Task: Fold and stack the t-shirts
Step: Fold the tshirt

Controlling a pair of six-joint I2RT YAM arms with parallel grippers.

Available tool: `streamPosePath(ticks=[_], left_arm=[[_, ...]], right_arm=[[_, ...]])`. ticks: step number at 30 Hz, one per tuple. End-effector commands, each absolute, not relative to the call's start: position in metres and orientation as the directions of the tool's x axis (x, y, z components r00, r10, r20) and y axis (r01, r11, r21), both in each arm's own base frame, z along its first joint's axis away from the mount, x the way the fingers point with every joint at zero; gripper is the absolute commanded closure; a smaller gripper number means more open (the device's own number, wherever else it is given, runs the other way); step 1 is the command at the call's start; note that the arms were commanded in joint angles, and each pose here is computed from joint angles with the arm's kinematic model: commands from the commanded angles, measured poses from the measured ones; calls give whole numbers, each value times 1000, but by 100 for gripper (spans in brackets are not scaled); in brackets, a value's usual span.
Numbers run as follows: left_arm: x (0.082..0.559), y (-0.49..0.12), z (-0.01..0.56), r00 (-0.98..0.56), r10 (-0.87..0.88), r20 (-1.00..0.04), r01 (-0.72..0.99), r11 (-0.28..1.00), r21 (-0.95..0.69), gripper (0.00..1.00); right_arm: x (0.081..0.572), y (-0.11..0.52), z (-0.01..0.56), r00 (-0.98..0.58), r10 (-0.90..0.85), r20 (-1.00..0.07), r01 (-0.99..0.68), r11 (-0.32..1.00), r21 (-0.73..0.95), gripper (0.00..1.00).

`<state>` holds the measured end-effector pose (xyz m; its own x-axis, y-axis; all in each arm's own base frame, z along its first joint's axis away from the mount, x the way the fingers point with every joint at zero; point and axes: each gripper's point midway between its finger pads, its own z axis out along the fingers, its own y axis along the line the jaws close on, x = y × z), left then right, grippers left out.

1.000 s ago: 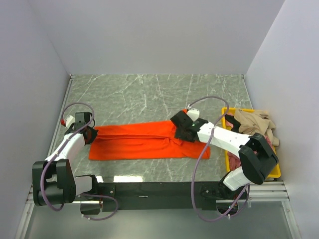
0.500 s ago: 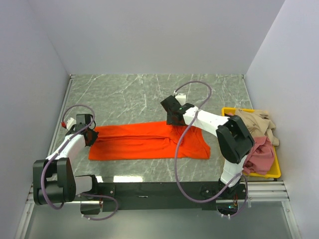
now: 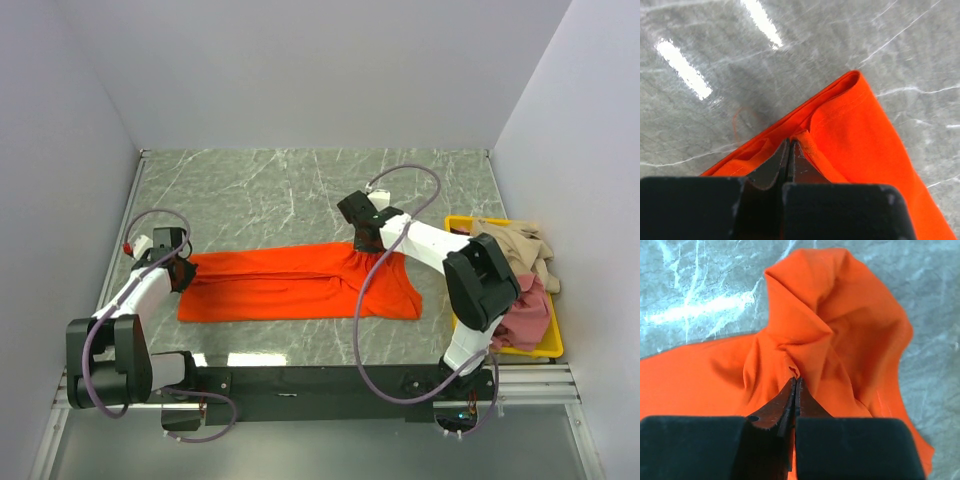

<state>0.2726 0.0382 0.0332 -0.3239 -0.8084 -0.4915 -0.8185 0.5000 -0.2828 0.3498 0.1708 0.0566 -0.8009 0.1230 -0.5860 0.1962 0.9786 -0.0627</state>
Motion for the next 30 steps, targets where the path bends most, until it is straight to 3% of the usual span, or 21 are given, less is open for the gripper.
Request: streamPosePath(ticks=[1,13,30], left_arm=[[293,45,56,-272,-800,-535,-811,490,-320,100],[329,55,79,-244,-783,-572,-807,491,-329,99],[325,59,69,-267,-776,-572,-829,488,-275,99]], right_arm=[[351,161,87,-741,197,-642,257,966,-1,100],[308,130,93,-729,329,-600,355,932,79,100],[237,121,71,-750,478,-457,444,876,187,100]])
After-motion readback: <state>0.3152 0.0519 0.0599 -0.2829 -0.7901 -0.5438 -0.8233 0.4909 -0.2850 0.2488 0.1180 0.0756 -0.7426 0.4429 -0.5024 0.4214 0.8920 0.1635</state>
